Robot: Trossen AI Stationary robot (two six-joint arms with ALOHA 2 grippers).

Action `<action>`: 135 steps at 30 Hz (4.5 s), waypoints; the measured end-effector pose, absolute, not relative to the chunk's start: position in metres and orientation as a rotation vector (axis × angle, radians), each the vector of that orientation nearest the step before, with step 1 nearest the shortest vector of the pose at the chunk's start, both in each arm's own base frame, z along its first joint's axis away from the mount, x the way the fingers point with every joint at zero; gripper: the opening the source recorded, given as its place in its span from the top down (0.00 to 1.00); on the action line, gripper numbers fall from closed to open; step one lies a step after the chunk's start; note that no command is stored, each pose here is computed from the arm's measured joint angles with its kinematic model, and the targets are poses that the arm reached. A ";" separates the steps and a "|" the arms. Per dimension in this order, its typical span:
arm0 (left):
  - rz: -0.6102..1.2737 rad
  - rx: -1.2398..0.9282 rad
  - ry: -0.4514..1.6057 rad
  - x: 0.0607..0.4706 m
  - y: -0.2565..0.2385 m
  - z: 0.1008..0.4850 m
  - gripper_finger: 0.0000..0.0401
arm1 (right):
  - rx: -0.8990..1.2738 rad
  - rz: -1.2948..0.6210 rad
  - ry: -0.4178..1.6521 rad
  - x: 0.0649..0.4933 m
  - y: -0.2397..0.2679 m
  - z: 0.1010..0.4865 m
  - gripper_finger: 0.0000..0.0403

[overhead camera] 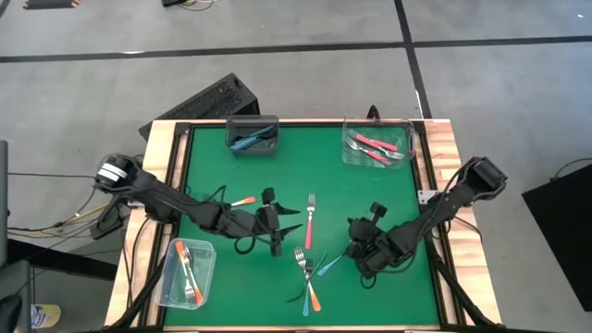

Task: Sort silverware by color (type)
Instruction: Put the blue fork into the black bin

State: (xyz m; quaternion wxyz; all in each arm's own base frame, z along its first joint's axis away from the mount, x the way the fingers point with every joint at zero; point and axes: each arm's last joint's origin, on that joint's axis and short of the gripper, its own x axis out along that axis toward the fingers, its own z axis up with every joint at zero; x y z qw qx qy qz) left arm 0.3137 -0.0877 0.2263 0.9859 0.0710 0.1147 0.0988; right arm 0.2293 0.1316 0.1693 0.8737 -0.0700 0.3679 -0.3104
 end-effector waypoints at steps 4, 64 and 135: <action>0.166 0.103 0.224 0.322 -0.081 0.218 0.62 | -0.078 -0.520 0.887 0.226 0.133 0.176 0.95; 0.340 0.158 0.240 0.295 -0.071 0.252 0.62 | -0.004 -0.308 0.634 0.258 0.103 0.231 0.97; -0.032 0.041 -0.059 0.307 -0.028 0.225 0.91 | -0.045 -0.046 0.160 0.319 0.064 0.262 0.98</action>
